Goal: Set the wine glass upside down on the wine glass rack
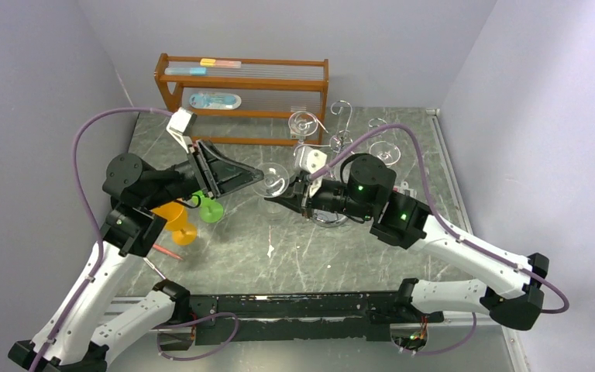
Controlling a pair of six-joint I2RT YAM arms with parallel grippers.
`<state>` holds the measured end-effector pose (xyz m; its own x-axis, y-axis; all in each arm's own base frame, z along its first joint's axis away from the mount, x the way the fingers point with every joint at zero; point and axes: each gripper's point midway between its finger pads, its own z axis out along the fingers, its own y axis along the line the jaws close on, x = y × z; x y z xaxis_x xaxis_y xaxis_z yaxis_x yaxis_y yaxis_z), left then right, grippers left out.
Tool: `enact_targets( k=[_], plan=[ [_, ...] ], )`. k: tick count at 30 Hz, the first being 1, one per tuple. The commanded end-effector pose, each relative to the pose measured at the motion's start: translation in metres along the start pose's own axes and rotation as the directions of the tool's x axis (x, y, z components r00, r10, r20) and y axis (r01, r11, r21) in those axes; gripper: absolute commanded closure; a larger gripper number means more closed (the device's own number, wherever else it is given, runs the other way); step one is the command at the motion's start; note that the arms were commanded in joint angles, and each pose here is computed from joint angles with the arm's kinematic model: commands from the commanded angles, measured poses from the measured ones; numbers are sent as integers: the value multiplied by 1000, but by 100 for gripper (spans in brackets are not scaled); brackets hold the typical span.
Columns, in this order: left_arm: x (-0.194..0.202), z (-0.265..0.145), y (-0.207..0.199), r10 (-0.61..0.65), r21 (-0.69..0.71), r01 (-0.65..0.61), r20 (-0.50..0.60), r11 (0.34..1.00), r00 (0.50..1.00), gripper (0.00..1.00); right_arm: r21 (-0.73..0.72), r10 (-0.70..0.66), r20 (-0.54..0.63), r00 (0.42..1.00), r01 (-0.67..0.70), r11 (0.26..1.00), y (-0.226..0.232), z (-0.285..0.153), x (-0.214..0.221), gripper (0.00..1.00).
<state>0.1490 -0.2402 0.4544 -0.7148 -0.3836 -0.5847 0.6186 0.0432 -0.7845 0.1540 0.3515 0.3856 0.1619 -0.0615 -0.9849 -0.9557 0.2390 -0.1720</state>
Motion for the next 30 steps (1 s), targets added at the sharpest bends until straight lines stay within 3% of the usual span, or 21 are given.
enact_targets(
  k=[1, 6, 9, 11, 13, 17, 20, 30],
  plan=[
    [14, -5, -3, -43, -14, 42, -86, 999, 995, 60, 8, -49, 41, 998, 49, 999, -6, 9, -11, 100],
    [24, -6, -2, -145, 24, 149, -118, 989, 982, 82, -7, -77, 47, 996, 78, 997, -4, 12, -9, 100],
    [34, -8, 10, -214, -11, 214, -142, 977, 967, 87, 4, -85, 42, 996, 84, 996, -7, 14, -7, 100],
    [35, -10, 10, -211, -13, 211, -142, 977, 967, 94, 8, -79, 37, 996, 79, 997, -7, 15, -6, 100],
    [32, -10, 6, -189, -9, 189, -135, 982, 973, 95, 11, -58, 32, 998, 58, 998, -8, 16, -4, 99],
    [22, -8, 0, -148, -19, 147, -98, 989, 984, 95, 12, -26, 56, 998, 25, 1000, -4, 8, -6, 66],
    [15, -7, -1, -140, -23, 138, -59, 990, 988, 95, -7, -3, 80, 997, 4, 1000, 2, 1, -12, 53],
    [-3, -6, 14, -134, -119, 141, 62, 983, 989, 95, -71, 106, 97, 990, -99, 992, 21, -24, -28, 33]
  ],
)
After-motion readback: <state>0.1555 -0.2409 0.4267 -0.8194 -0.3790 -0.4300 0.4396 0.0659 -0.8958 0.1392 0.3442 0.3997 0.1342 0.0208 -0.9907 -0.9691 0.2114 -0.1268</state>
